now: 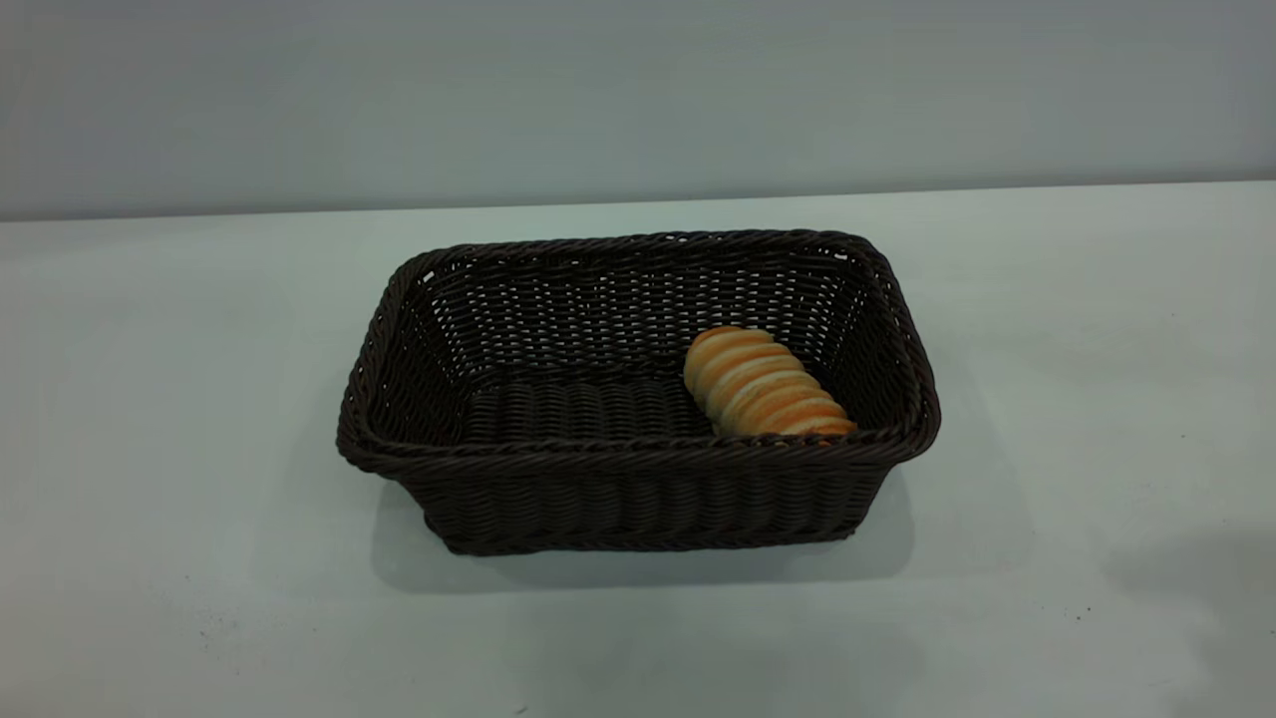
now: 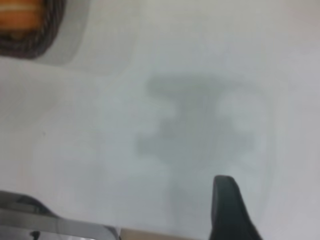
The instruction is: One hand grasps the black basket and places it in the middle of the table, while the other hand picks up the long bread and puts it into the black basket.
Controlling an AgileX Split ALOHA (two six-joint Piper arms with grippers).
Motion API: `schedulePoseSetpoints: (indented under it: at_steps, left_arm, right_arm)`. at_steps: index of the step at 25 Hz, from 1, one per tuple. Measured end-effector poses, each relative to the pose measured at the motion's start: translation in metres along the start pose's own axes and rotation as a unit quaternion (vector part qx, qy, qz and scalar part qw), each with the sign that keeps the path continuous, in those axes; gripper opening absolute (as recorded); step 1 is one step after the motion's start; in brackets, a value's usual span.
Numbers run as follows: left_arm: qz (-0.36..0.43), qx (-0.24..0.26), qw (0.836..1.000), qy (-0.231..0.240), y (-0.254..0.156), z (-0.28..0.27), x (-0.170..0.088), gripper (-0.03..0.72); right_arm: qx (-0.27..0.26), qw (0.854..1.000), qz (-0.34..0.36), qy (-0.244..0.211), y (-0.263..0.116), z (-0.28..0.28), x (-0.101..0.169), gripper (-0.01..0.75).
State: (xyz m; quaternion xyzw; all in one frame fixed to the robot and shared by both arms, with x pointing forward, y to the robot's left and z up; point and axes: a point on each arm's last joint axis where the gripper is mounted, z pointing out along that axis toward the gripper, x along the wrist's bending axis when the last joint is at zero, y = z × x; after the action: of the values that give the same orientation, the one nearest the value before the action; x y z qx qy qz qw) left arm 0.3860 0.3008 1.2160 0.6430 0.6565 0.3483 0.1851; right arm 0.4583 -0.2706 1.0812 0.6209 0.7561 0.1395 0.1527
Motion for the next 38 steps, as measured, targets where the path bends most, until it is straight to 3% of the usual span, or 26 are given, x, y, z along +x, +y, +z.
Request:
schedulePoseSetpoints:
  at_steps: [4,10,22,27,38]
  left_arm:
    - [-0.007,-0.018,1.0,-0.002,-0.034,-0.016,0.01,0.449]
    - [-0.002,-0.002,1.0,-0.001,-0.096,-0.009,0.014,0.449]
    - [-0.01,0.03,0.998,-0.057,-0.196,0.024,0.001,0.449]
    - [-0.019,0.025,0.996,-0.08,-0.215,0.031,-0.004,0.449]
    - [-0.029,0.021,0.994,-0.104,-0.223,0.032,-0.009,0.449]
  right_arm:
    - [-0.046,0.999,0.008,0.001,-0.048,-0.033,0.002,0.421]
    - [-0.103,0.994,0.015,0.018,-0.107,-0.068,0.008,0.421]
    - [-0.191,0.981,0.016,0.033,-0.159,-0.103,0.014,0.421]
    - [-0.225,0.974,0.006,0.033,-0.176,-0.107,0.015,0.421]
    - [-0.246,0.969,0.001,0.028,-0.21,-0.049,0.019,0.421]
